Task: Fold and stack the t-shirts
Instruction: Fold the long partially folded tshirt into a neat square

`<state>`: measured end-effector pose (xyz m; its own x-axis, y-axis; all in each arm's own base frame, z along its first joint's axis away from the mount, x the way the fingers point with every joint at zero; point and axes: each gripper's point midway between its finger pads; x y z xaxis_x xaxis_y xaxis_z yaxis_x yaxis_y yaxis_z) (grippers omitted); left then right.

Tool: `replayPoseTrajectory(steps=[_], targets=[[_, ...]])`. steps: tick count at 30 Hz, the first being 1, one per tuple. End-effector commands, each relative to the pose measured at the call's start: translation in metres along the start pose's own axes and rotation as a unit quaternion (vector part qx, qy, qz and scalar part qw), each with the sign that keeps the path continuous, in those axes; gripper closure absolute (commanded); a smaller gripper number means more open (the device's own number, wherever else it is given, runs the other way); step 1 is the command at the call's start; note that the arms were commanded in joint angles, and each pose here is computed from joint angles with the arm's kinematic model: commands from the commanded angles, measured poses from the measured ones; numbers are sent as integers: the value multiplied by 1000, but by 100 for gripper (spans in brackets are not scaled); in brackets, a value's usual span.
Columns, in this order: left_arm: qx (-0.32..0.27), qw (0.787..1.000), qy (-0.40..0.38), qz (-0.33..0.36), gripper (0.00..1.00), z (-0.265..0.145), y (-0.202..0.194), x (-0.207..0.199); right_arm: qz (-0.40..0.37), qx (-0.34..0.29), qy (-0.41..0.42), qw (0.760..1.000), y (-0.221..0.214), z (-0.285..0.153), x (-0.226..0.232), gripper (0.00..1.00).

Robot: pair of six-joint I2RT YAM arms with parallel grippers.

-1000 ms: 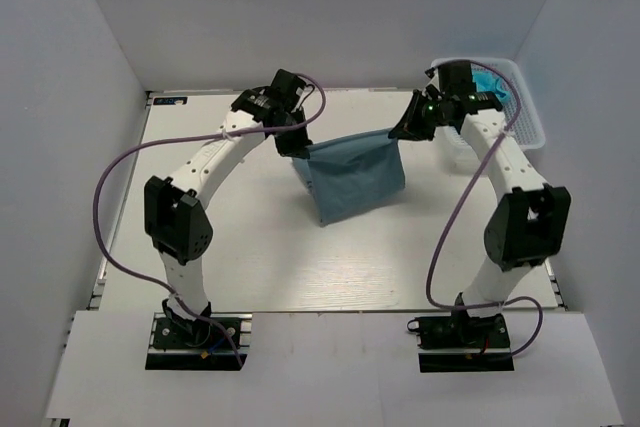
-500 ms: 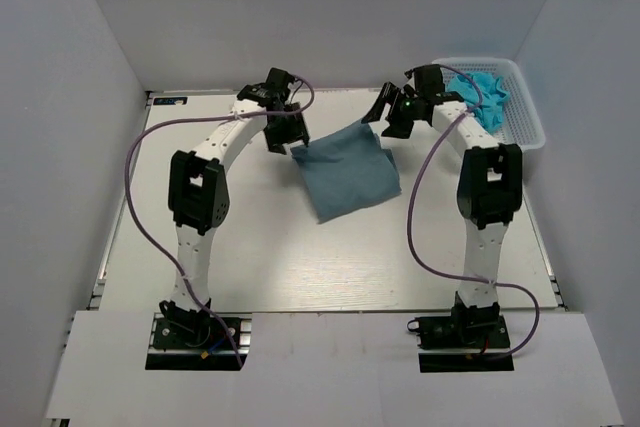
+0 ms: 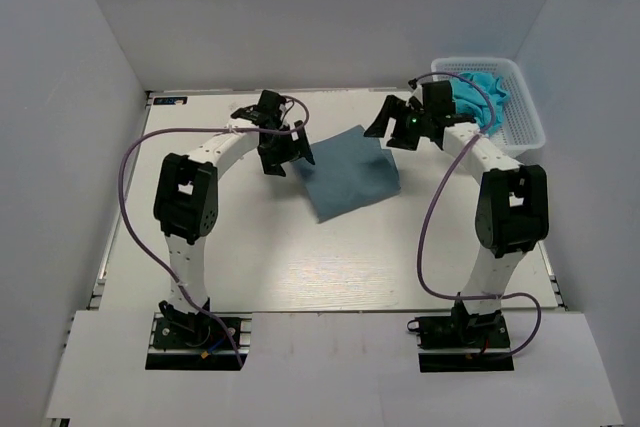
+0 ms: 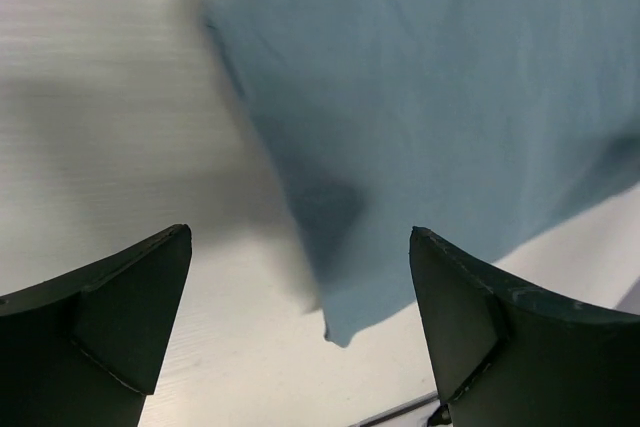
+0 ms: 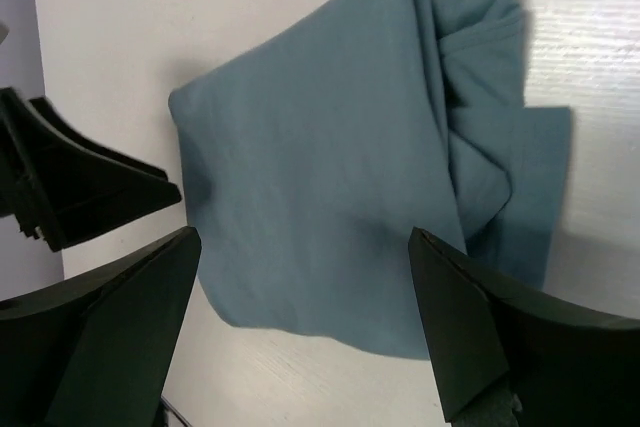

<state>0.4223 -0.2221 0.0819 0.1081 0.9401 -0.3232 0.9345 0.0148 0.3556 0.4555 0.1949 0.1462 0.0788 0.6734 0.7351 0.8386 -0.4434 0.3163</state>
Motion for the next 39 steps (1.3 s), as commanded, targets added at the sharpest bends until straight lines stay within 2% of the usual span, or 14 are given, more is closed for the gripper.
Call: replayPoseTrajectory(steps=[1, 6, 11, 13, 15, 16, 20, 22, 23, 25, 26, 30, 34, 39], targets=[[-29, 997, -73, 13, 0, -15, 1, -30, -49, 10, 16, 999, -19, 1, -3, 10], [-27, 994, -107, 18, 0, 0, 0, -42, -46, 56, 23, 997, -48, 18, -19, 10], [-45, 996, -78, 26, 0, -16, 10, -48, 40, 84, -45, 995, -78, 33, -71, 10], [-53, 996, -58, 29, 0, -24, 12, -42, 64, 88, -125, 986, -96, 29, -109, 10], [-56, 997, -35, 31, 0, -30, 11, -34, 66, 108, -157, 979, -117, 22, -123, 10], [-64, 997, -33, 32, 0, -36, 14, -35, 82, 133, -167, 973, -144, 12, -136, 10], [-74, 996, -37, 44, 0, -43, 18, -38, 63, 171, -138, 974, -184, -13, -125, 10], [-86, 995, -33, 45, 0, -43, 29, -39, 36, 161, -117, 979, -179, -18, -114, 10], [-89, 994, -27, 50, 0, -41, 33, -38, 9, 131, -87, 988, -163, -28, -89, 10], [-99, 993, -24, 56, 0, -40, 43, -39, -28, 111, -68, 991, -147, -33, -74, 10], [-93, 994, -21, 61, 0, -31, 43, -37, -52, 74, -42, 995, -119, -39, -45, 10], [-99, 991, -45, 83, 7, -17, 59, -48, -80, 26, -44, 996, -76, -44, -17, 10], [-109, 988, -53, 97, 12, 2, 76, -53, -54, -19, -90, 994, -33, -37, -21, 10], [-91, 989, -46, 105, 27, 23, 80, -49, -34, -25, -127, 991, -3, -15, -39, 10]])
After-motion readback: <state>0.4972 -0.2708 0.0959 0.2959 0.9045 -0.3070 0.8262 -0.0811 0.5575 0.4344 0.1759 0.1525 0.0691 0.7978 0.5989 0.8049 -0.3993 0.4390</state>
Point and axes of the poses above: each gripper's point midway between its finger pads, its own z axis out along the fingers, its own x axis along the line the jaws close on, y = z × x, and after that the axes turned 15 degrees about z, right-handed
